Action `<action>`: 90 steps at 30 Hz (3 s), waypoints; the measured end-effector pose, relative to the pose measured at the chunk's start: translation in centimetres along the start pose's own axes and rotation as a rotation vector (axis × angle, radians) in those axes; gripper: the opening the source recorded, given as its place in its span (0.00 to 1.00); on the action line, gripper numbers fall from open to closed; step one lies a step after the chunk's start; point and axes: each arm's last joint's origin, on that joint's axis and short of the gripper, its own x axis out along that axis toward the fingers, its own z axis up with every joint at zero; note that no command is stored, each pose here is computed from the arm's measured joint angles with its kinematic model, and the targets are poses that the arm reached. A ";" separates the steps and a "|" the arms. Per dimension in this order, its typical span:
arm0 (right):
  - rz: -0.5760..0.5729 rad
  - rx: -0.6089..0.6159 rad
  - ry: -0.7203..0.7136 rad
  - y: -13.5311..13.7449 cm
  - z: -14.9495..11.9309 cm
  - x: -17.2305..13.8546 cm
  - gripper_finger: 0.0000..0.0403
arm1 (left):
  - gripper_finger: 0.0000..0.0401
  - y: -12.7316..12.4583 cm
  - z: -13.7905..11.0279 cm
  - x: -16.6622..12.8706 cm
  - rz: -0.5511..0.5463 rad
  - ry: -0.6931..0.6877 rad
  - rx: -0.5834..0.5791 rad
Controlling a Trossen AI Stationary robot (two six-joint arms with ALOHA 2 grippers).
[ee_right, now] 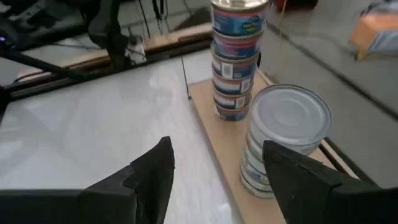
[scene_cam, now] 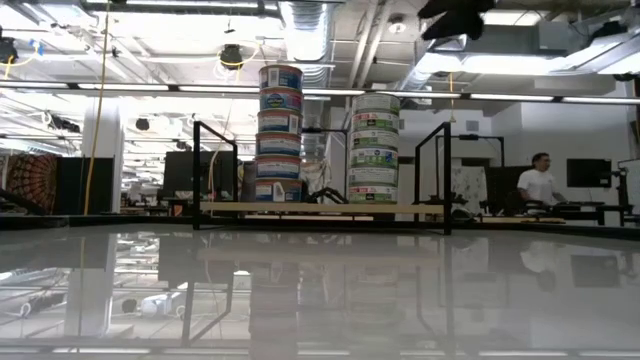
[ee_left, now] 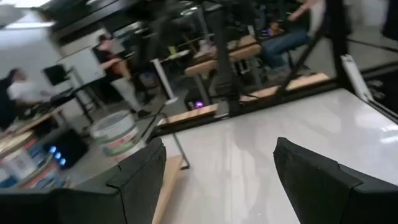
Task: Stack canned seafood by type on shelf
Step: Return to Home Position
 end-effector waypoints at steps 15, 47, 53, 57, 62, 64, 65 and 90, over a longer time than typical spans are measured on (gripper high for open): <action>-0.120 -0.074 -0.308 7.4 -7.3 -0.7 0.67 | 0.72 3.7 -0.4 -0.9 -0.051 -0.015 -0.125; -0.306 -0.091 -0.531 7.8 -13.5 -1.1 0.58 | 0.72 5.6 -5.6 -2.7 -0.048 0.031 -0.224; -0.277 -0.081 -0.671 6.6 -15.1 -0.4 0.54 | 0.72 6.2 -5.7 -2.5 -0.085 0.013 -0.270; -0.287 -0.055 -0.713 5.6 -16.1 0.2 0.52 | 0.72 6.4 -6.4 -2.2 -0.067 0.034 -0.283; -0.305 -0.009 -0.714 4.8 -17.1 0.5 0.50 | 0.72 6.1 -8.1 -1.7 -0.027 0.063 -0.293; -0.308 0.011 -0.721 4.4 -17.4 0.4 0.48 | 0.72 6.1 -8.6 -1.6 -0.011 0.066 -0.303; -0.308 0.020 -0.729 4.3 -17.5 0.2 0.47 | 0.72 6.2 -8.8 -1.6 -0.010 0.070 -0.306; -0.210 0.056 -0.833 1.8 -21.4 -1.0 0.30 | 0.72 6.7 -10.9 -3.3 -0.010 -0.055 -0.327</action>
